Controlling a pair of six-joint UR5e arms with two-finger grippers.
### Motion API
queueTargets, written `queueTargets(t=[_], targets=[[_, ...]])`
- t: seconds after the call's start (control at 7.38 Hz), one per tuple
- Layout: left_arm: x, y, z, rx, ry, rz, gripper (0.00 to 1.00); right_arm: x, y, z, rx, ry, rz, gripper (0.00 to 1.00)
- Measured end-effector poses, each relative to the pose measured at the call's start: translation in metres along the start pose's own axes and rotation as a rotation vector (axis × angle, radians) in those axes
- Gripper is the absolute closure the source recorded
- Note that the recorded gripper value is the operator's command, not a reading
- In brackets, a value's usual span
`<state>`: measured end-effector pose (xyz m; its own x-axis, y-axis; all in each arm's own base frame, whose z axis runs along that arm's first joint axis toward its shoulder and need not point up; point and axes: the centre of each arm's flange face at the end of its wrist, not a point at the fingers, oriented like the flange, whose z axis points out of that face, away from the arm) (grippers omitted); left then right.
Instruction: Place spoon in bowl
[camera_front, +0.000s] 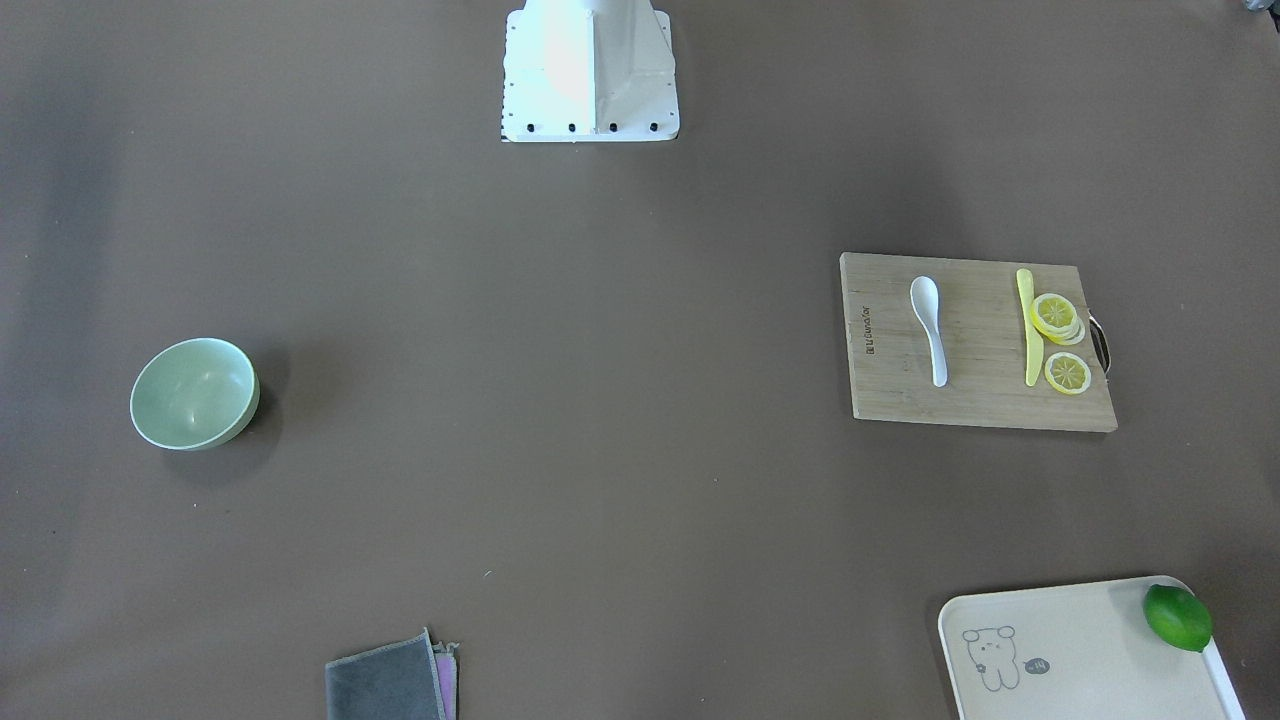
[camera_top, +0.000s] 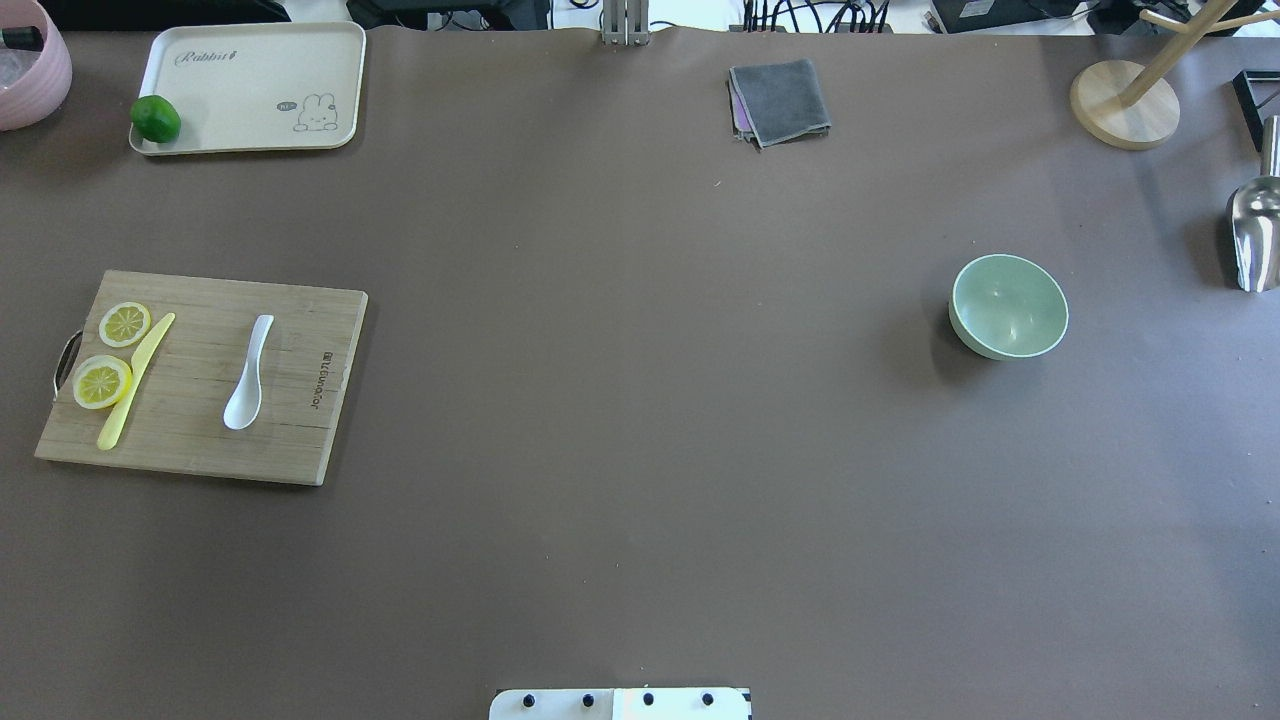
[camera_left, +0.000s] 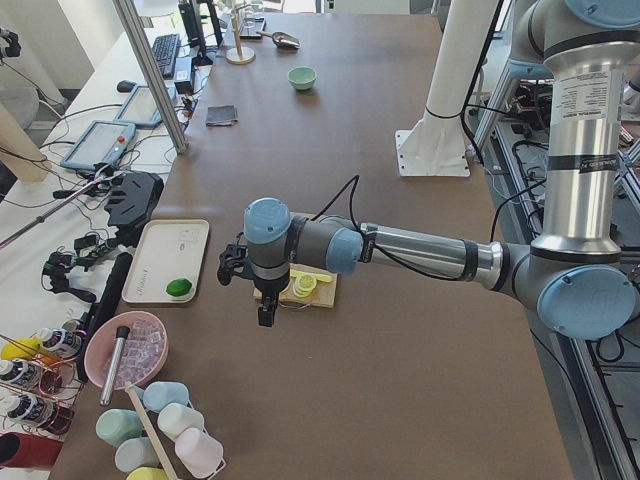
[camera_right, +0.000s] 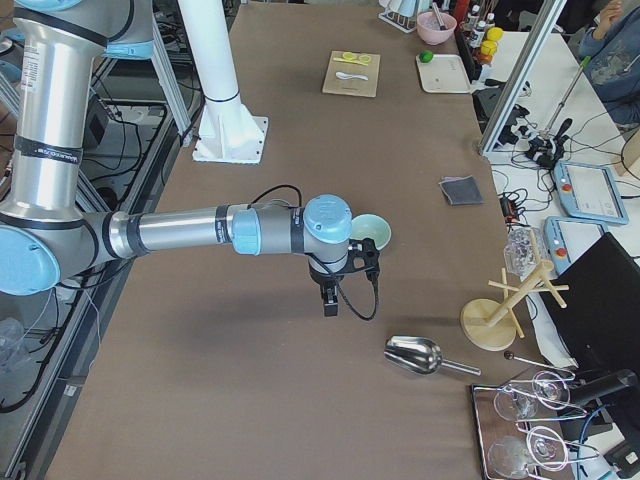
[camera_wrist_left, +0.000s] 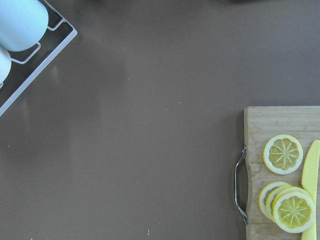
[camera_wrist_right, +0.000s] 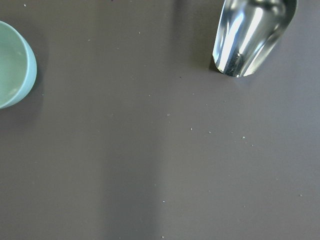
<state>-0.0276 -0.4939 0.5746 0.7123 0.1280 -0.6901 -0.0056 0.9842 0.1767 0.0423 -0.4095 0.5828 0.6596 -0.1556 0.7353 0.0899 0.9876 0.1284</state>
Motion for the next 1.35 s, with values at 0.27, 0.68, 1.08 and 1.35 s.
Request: queueTargets(t=[0.27, 0.68, 1.08, 1.35], targets=[[0.031, -0.015, -0.001, 0.074, 0.025, 0.032, 0.05, -0.022, -0.016, 0.001, 0.003, -0.07, -0.04, 0.0], [0.154, -0.064, 0.015, 0.079, 0.105, -0.051, 0.05, -0.078, -0.081, 0.019, -0.028, -0.098, -0.029, 0.06], [0.28, -0.082, 0.049, 0.043, 0.133, -0.152, 0.08, -0.15, -0.137, 0.091, -0.113, -0.027, 0.039, 0.13], [0.332, -0.073, 0.08, 0.014, 0.118, -0.16, 0.08, -0.148, -0.152, 0.156, -0.087, -0.034, 0.039, 0.16]])
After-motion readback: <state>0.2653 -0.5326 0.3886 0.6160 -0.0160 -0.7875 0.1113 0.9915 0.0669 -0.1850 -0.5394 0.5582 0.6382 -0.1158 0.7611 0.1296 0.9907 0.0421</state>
